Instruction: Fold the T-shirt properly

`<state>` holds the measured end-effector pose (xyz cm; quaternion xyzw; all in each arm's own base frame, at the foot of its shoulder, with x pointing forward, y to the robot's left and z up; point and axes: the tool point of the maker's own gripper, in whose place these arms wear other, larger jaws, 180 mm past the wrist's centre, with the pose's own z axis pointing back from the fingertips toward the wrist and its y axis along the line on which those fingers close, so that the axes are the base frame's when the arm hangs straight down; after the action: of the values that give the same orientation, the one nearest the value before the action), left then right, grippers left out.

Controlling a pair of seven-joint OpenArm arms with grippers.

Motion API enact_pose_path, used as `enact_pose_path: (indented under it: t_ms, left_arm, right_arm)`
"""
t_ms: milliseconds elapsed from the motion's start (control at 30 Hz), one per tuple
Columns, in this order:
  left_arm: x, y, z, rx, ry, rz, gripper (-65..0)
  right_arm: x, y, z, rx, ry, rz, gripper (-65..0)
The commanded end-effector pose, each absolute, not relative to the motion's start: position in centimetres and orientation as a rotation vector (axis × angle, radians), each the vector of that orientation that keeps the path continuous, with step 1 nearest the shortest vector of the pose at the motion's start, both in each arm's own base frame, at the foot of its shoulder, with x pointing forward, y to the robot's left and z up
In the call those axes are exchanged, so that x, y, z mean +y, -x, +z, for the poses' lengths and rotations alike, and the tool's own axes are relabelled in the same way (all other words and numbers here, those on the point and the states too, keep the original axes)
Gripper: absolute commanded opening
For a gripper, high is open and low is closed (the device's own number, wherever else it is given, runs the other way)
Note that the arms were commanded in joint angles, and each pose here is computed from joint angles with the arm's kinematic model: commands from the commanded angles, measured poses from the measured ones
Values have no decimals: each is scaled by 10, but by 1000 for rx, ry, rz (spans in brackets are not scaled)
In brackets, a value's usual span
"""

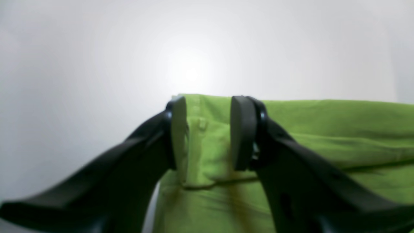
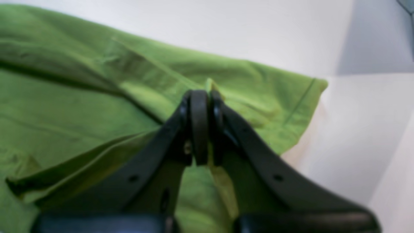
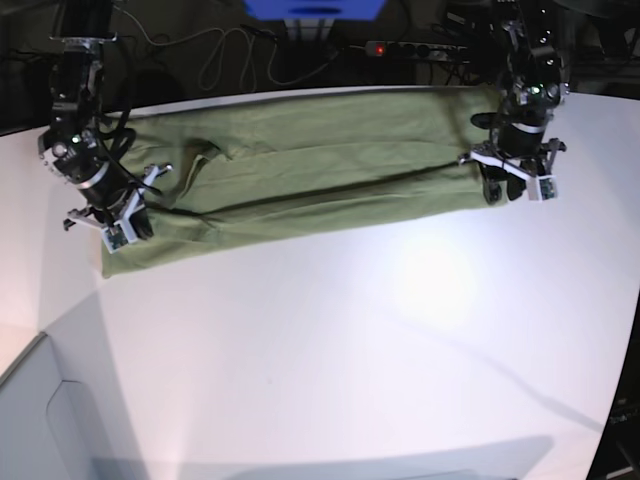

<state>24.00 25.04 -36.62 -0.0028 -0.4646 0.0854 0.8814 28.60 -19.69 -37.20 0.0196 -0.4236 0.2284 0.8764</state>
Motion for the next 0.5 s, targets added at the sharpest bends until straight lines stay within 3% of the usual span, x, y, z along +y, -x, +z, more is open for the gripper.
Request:
enact_pose_path:
  t_ms: [0,300,467]
  left_arm:
    - [252,-246,-353,-1018,2,170,-428]
    - [248,-245,-355,-1017,11,183,-425]
    - [249,-246,-354,-1017,8,176,-286]
  right_arm:
    - [-195,-289,-360,-925,-46,498,-648]
    - [-197,-277,-368,-892,-47,501,-646]
    - [-204,-275,-371,-873,-32,513,-537]
